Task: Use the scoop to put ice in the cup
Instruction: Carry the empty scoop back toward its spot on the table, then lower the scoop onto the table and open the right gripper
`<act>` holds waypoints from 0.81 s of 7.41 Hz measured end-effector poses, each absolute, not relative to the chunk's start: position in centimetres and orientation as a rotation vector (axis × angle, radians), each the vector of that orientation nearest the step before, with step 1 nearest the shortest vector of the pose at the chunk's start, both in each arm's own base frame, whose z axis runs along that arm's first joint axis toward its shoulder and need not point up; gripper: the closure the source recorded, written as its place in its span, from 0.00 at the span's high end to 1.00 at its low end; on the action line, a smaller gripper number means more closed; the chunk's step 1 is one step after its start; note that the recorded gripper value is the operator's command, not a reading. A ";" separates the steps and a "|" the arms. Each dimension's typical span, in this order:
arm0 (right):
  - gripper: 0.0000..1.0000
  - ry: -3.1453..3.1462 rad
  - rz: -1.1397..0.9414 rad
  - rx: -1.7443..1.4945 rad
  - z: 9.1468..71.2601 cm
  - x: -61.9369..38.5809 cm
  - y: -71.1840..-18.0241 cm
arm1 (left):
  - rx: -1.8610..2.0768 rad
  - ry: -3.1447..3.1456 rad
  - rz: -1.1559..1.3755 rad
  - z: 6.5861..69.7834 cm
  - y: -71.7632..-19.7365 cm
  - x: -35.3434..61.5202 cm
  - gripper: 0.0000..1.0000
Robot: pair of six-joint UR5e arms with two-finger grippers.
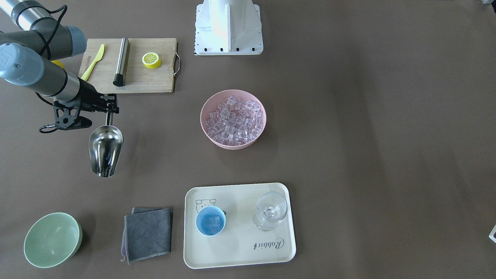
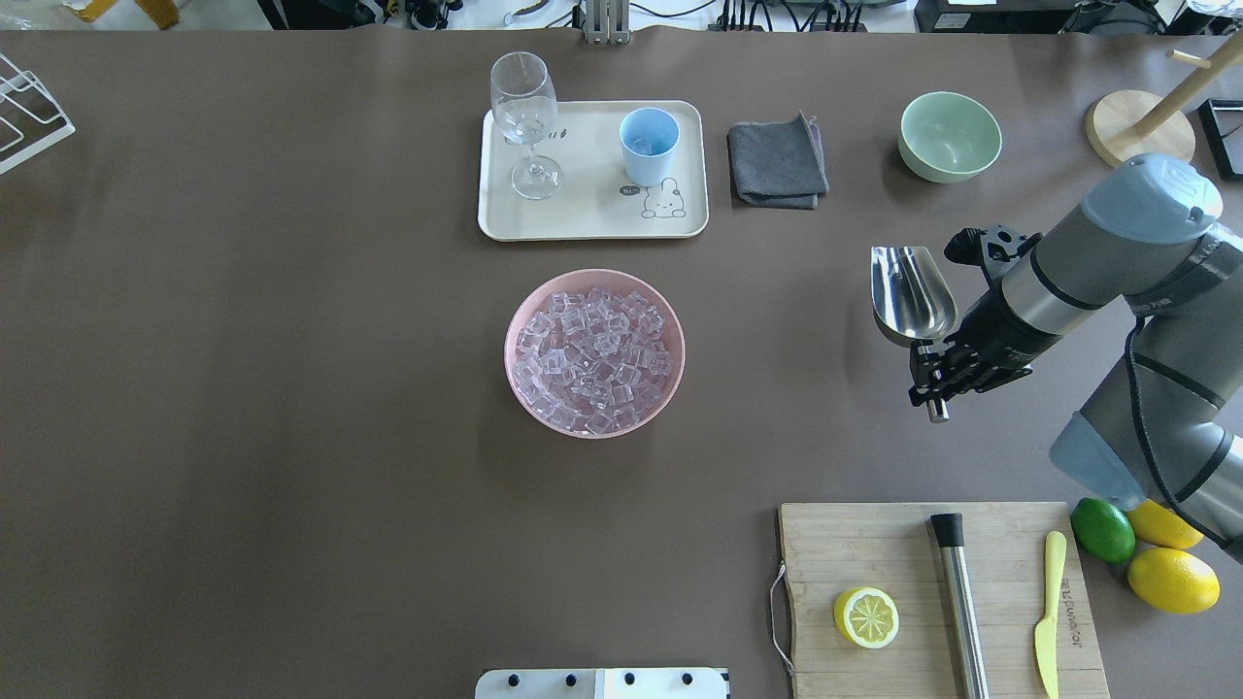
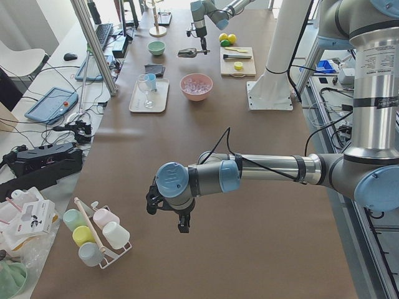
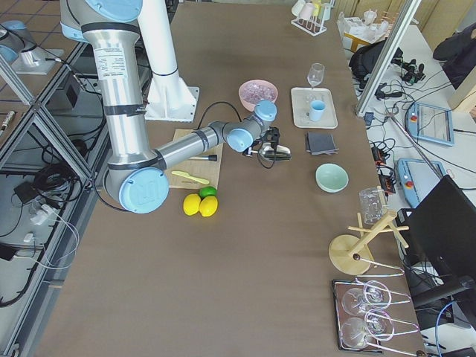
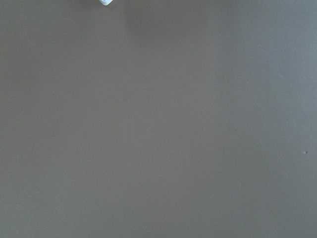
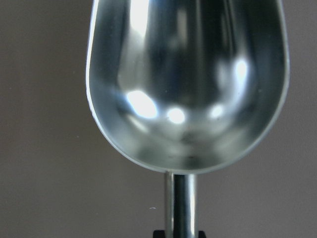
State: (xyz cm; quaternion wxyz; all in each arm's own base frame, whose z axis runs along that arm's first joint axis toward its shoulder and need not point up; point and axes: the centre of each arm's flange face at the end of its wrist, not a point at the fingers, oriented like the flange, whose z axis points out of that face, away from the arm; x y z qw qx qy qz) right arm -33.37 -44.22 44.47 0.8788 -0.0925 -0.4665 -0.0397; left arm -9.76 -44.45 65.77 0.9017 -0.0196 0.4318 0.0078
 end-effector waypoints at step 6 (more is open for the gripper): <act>0.00 -1.002 -0.021 -0.224 45.6 -35.9 -42.9 | -0.059 0.896 0.000 66.5 -41.1 -9.7 0.98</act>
